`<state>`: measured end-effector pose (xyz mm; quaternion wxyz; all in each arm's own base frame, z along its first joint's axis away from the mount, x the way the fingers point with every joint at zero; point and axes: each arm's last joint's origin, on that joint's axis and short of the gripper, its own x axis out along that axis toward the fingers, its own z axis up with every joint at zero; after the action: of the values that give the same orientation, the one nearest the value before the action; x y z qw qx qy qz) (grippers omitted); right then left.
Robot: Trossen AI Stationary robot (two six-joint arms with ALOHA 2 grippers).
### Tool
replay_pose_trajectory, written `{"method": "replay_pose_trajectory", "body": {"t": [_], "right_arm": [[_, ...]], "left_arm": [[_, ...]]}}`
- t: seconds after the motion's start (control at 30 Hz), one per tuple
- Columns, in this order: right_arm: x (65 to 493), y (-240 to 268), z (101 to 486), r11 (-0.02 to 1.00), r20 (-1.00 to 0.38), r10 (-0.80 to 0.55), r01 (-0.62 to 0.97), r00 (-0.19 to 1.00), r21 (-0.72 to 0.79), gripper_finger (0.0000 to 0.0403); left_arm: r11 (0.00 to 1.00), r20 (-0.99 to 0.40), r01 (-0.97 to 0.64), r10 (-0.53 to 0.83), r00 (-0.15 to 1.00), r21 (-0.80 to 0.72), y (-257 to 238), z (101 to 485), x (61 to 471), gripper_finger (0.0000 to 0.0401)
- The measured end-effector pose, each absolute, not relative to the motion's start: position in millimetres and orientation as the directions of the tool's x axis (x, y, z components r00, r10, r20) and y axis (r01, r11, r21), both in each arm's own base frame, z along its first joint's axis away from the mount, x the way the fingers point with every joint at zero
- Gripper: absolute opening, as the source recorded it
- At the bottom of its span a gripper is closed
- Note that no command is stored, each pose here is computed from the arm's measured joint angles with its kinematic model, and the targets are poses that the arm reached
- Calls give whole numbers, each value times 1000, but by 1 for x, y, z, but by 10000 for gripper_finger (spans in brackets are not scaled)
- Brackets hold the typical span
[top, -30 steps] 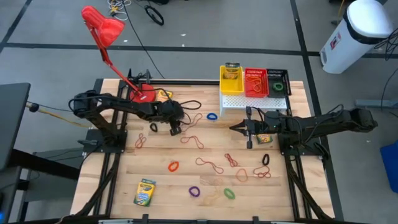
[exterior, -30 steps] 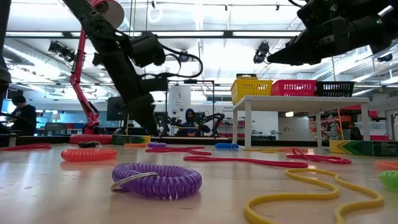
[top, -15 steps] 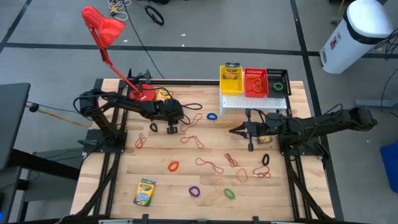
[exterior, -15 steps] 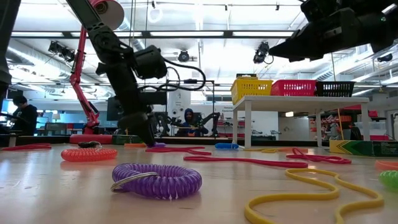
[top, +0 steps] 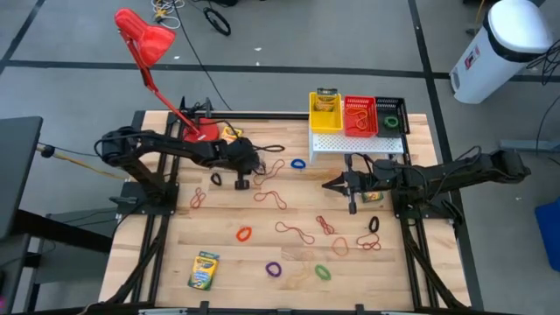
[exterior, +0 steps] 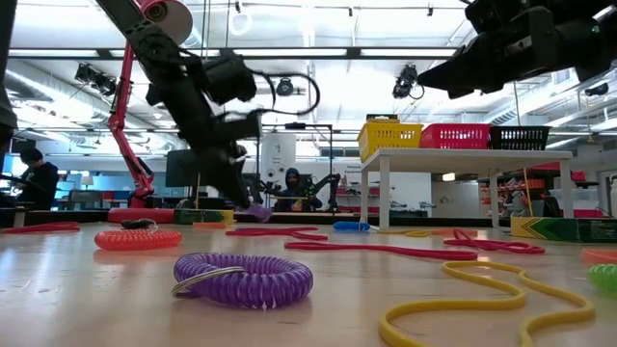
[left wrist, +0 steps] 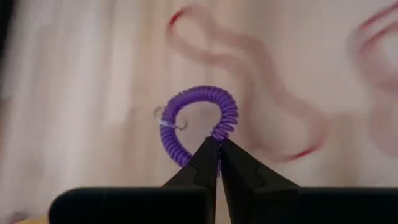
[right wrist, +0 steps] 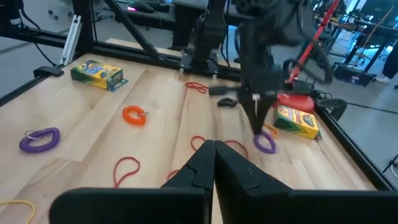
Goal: Pick & Place Office Desk Supplies
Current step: Put the purple spring keychain on the black basket
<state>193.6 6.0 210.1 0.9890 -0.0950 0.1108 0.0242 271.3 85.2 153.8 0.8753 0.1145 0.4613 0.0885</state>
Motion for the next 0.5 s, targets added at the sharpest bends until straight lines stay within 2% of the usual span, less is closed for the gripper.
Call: {"method": "replay_pose_trajectory", "body": {"t": [0.2,0.3,0.5], "right_arm": [[204,4,195,986,-290,-57,7,955,-168,57],[214,4,188,987,-286,-67,21,956,-162,94],[236,3,170,978,-266,-113,59,957,-202,160]], "left_arm": [[1000,-671,-17,15,741,3,74,170,282,14],[998,-571,15,-52,819,-68,66,177,294,14],[982,-438,68,-141,888,-179,55,184,306,14]]}}
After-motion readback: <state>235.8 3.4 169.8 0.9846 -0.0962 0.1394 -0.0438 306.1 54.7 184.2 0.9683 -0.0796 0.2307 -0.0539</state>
